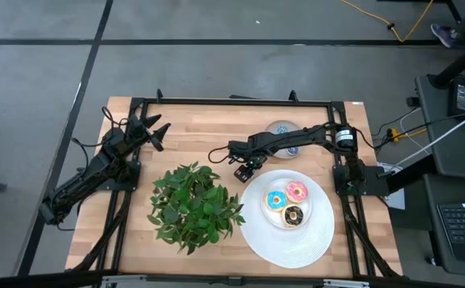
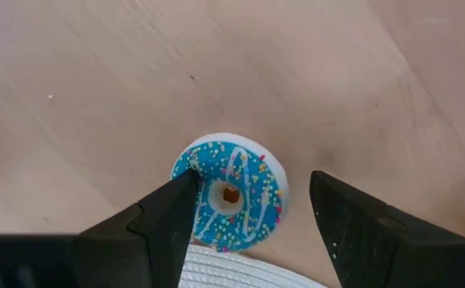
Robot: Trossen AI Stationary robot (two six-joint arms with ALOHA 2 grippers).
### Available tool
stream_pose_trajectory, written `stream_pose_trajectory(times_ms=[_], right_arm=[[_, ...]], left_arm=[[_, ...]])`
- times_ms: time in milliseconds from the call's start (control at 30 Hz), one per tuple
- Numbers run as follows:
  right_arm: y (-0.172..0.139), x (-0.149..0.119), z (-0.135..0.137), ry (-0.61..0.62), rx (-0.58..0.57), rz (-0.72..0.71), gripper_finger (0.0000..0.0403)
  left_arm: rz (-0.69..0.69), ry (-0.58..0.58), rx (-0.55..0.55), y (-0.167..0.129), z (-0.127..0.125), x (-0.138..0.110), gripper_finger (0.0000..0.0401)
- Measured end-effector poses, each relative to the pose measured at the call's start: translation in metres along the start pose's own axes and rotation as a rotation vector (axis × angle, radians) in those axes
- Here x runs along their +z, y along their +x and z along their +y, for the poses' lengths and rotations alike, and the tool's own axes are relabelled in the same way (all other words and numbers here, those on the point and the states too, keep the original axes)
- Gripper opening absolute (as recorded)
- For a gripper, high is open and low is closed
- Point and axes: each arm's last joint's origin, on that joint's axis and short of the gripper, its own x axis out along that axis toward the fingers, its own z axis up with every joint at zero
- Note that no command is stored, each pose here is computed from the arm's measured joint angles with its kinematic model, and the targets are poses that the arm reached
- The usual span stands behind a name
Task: Pick & Place donuts
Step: Put the small blue donut onto the gray plate
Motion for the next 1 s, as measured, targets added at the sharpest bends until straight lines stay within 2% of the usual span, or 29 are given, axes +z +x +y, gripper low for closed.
stream_pose_trajectory(times_ms=[267, 1000], right_arm=[[0.0073, -0.002, 0.004, -0.013, -0.007, 0.013, 0.0244], [0.0027, 0.0, 0.0057, -0.056, -0.015, 0.019, 0.0244]], left_arm=[[0.0, 0.0, 0.0, 0.0, 0.0, 0.0, 0.027], [0.0, 0.0, 0.0, 0.0, 0.0, 0.0, 0.027]])
